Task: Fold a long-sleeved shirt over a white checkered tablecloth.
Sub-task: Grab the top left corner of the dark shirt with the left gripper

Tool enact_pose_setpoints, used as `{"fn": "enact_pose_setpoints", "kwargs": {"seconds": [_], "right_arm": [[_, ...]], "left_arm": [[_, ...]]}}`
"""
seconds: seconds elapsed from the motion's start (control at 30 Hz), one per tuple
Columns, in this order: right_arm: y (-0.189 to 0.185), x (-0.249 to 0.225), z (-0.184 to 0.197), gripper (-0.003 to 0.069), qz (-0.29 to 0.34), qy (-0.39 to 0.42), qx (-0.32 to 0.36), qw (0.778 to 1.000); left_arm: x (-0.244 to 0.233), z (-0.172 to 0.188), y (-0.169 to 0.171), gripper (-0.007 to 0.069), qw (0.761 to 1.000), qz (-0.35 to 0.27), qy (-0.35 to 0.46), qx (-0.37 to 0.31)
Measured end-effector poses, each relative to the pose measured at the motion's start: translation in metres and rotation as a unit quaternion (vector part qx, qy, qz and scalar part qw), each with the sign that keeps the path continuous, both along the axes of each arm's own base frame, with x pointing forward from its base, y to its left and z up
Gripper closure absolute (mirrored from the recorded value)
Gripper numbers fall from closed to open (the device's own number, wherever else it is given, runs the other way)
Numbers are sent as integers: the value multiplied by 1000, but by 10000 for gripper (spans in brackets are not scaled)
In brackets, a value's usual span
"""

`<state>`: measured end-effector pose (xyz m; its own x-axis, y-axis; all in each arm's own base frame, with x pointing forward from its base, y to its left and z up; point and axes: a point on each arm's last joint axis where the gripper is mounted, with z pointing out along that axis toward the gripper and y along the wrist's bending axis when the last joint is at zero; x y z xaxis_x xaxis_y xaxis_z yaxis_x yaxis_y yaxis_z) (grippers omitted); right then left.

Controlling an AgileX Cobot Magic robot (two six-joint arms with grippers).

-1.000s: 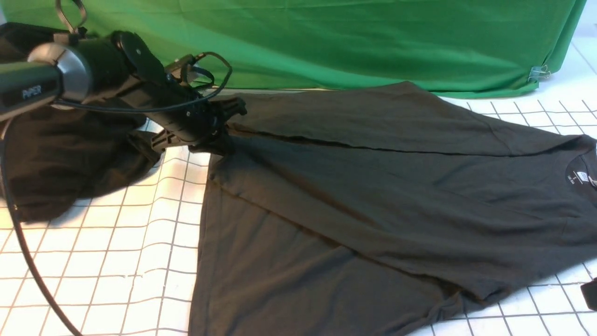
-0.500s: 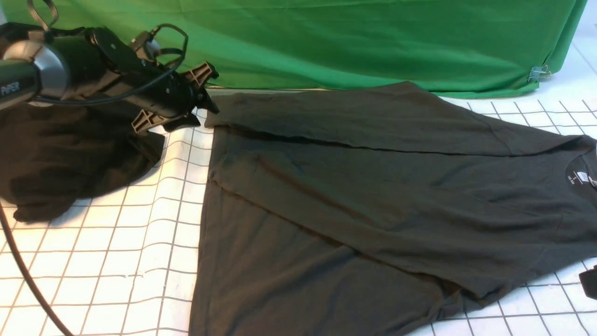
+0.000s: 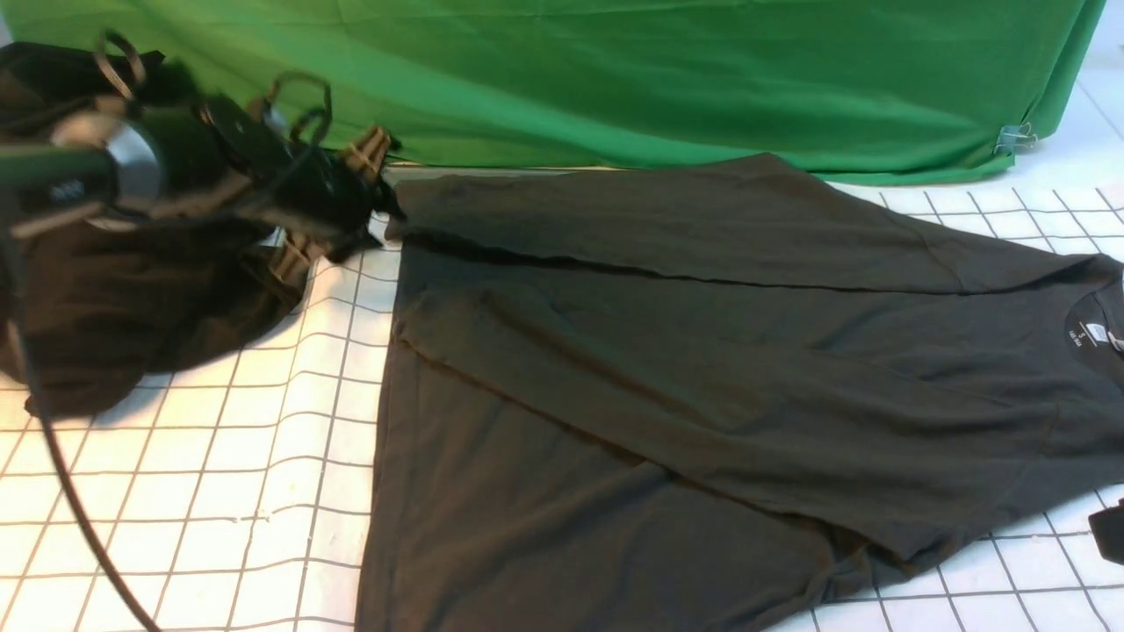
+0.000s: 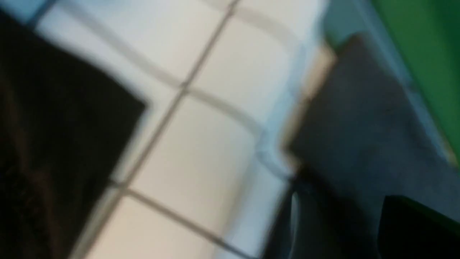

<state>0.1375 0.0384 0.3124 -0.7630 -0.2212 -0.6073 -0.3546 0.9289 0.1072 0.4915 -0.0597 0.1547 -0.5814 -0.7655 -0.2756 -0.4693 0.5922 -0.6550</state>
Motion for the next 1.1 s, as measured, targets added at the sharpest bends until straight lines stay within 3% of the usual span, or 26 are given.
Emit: {"fn": "enact_pose_setpoints", "kwargs": {"seconds": [0.57, 0.87, 1.1], "right_arm": [[0, 0, 0, 480, -11, 5, 8, 1000], [0, 0, 0, 465, -12, 4, 8, 1000], [0, 0, 0, 458, -13, 5, 9, 1000]], "left_arm": [[12, -12, 1, 356, 997, 46, -60, 10], [10, -18, -40, 356, 995, 12, -93, 36], [12, -20, -42, 382, 993, 16, -106, 43]]}}
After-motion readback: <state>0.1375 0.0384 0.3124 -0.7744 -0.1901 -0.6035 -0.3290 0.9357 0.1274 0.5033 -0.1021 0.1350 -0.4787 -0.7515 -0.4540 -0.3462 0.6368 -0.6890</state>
